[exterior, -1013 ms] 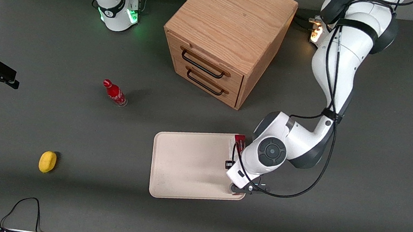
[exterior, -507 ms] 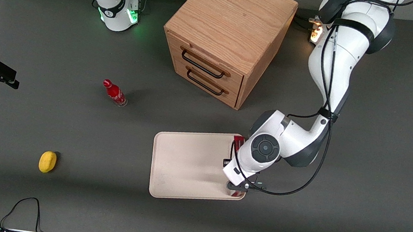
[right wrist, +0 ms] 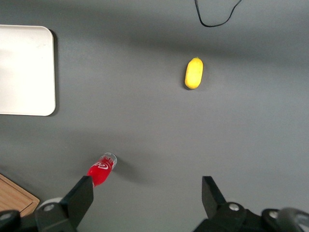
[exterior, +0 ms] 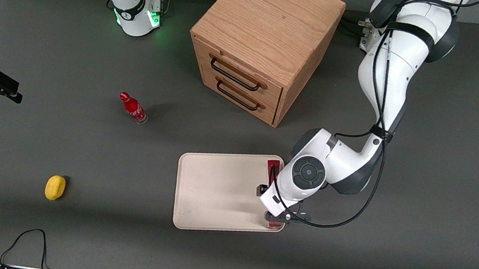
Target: Place red cookie box on tray
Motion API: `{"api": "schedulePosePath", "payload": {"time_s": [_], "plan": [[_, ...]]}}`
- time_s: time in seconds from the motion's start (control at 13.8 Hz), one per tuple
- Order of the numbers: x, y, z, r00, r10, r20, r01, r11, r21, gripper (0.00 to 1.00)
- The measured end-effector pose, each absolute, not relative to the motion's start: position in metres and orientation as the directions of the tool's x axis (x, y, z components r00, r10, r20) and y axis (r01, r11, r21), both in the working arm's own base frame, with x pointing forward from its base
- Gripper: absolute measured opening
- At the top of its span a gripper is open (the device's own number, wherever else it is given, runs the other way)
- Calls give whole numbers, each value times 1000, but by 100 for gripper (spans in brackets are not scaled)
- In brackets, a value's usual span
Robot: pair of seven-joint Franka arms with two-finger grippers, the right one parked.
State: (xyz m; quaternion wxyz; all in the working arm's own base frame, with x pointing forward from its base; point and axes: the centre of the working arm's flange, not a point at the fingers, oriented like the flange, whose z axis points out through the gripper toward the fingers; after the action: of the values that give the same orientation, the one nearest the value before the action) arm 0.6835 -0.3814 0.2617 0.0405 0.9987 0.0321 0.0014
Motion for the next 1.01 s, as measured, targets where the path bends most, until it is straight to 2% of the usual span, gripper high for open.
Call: {"api": "schedulePosePath", "payload": {"time_s": [0.29, 0.51, 0.8, 1.01], "plan": [[690, -369, 281, 997, 79, 9, 78, -994, 75, 100], [691, -336, 335, 995, 101, -12, 101, -994, 34, 100], [666, -272, 423, 995, 94, -13, 94, -995, -21, 100], [644, -187, 474, 997, 42, -64, 37, -996, -76, 100]]}}
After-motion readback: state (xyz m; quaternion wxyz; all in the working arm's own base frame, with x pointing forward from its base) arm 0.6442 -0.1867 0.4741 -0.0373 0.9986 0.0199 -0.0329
